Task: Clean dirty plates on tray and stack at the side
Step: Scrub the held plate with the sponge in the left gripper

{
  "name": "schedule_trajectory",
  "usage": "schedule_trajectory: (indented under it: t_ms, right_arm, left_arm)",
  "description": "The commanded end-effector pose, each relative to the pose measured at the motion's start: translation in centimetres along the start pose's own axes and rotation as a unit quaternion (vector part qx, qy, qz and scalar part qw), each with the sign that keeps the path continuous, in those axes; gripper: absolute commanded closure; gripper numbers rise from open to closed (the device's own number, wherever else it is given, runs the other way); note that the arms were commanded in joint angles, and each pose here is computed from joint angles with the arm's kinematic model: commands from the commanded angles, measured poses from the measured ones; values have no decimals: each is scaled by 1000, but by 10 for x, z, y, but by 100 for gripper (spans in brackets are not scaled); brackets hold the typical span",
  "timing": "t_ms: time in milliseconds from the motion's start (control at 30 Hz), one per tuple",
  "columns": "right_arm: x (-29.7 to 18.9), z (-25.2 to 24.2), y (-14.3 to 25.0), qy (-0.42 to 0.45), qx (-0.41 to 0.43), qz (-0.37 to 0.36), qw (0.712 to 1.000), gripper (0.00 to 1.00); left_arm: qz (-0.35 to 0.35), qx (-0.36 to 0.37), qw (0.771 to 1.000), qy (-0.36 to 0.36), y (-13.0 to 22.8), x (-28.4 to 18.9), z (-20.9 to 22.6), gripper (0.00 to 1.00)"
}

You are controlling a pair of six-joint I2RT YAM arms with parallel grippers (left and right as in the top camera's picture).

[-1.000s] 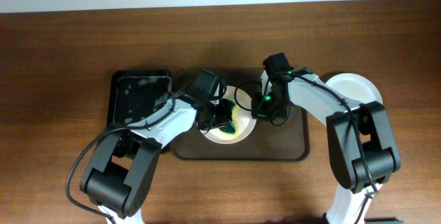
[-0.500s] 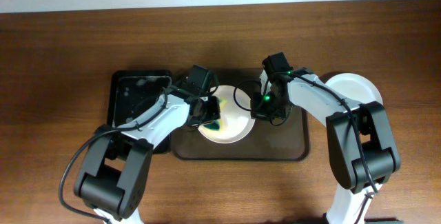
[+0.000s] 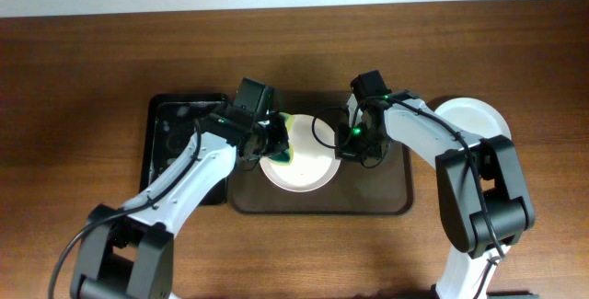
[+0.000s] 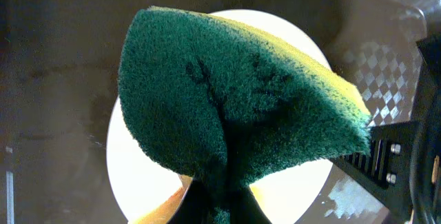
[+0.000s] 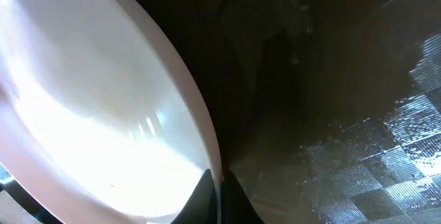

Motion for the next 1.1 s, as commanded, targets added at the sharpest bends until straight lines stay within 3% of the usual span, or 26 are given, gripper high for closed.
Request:
schedule_trajectory:
  t_ms: [0,100,333,600,900,1067]
  right_arm:
    - [1,0,2,-1,-3,5,1000,96]
    - [1,0,2,-1,-3,5,1000,96]
    - [1,0,3,-1,-2,6,1000,96]
    - [1,0,3,0,-1,8,1000,96]
    - [1,0,3,0,-2,8,1000,96]
    - [1,0,3,0,-1,8,1000,96]
  left_arm:
    - [57,-33,998,5,25,31,-3,100]
    - [91,-20,995,36,40,53,-18,100]
    - [117,-33,993,8,64,80,-21,100]
    - [12,-32,991,-131,37,77,21,100]
    - [-33,29,982,-184,12,63,41,100]
    - [-32,120,977,-171,-3,50,31,100]
Point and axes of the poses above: each gripper's point midway between its finger pads, its own x axis out along the fingers, its own z axis along the line the jaws close on, y = z × x, the point moved 6 cm from there along -x, back along the fingers, and after that the axes turned 4 degrees about -x, right-handed, at the moved point
